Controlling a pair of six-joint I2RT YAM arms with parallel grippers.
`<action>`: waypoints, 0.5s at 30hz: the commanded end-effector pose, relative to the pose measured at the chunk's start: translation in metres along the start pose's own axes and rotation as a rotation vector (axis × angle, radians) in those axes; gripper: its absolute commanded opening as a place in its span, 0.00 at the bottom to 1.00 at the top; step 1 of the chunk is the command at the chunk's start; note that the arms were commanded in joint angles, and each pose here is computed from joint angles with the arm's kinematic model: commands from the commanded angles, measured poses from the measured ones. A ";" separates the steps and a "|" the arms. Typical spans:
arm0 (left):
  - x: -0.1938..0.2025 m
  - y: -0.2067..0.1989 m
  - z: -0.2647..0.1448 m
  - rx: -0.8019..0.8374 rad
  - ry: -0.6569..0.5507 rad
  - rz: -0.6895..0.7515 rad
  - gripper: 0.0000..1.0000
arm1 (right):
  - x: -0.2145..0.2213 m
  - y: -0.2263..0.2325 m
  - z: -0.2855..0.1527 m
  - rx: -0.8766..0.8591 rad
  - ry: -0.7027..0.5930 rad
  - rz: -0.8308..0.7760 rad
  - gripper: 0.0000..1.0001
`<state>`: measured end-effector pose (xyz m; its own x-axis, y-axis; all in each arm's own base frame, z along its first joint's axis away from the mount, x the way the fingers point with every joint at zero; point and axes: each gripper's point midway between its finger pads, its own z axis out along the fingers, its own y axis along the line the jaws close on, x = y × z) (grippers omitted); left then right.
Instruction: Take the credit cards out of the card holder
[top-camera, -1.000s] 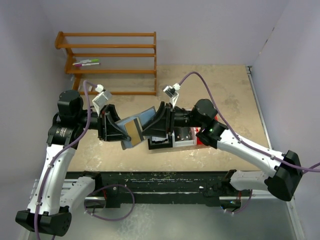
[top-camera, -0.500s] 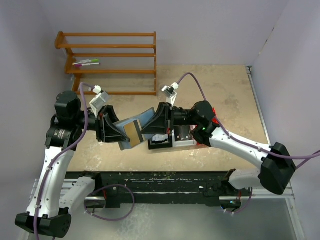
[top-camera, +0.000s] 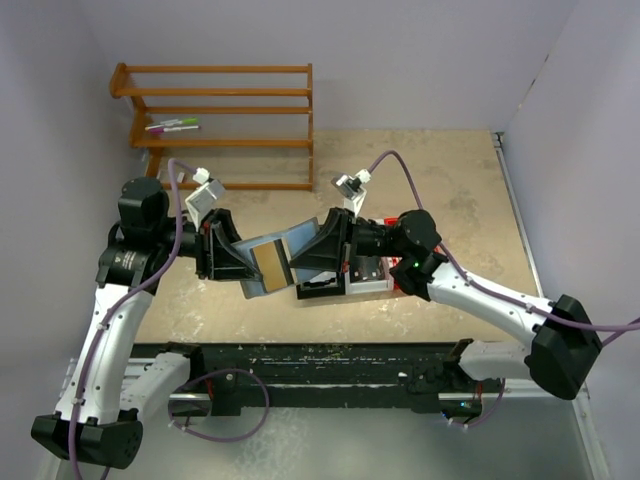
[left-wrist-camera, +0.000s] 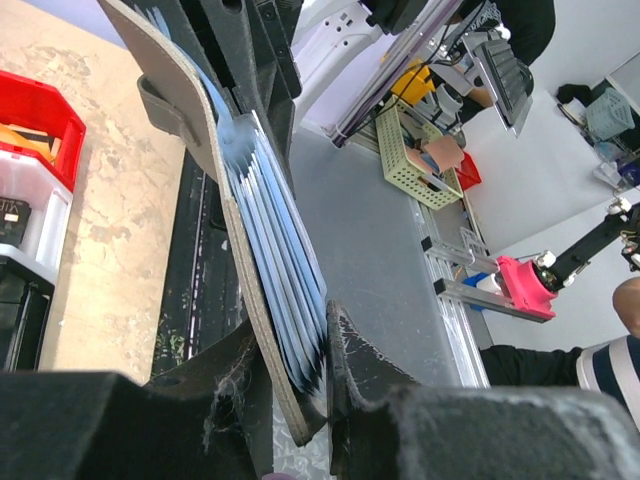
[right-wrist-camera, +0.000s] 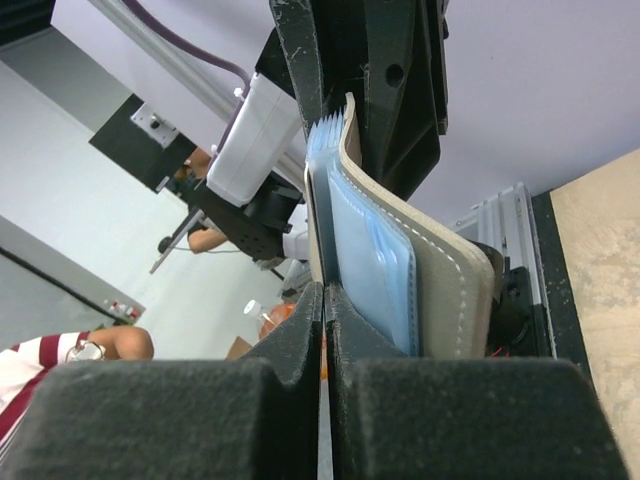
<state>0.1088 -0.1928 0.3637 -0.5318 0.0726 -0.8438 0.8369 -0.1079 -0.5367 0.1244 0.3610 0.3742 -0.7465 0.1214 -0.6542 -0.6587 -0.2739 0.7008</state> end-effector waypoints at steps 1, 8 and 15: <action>-0.009 -0.021 0.000 0.046 0.013 0.118 0.03 | -0.014 0.017 -0.008 -0.012 -0.062 -0.079 0.00; -0.011 -0.015 0.000 0.017 0.004 0.100 0.01 | -0.019 0.004 -0.010 0.092 -0.081 -0.118 0.00; -0.016 0.009 0.001 -0.062 -0.026 0.029 0.00 | -0.025 0.003 -0.001 0.055 -0.094 -0.105 0.36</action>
<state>0.1205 -0.1946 0.3621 -0.5462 0.0570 -0.8357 0.8346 -0.0478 -0.5488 0.1345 0.3527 0.3723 -0.7083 0.1804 -0.6825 -0.7059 -0.1763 0.6860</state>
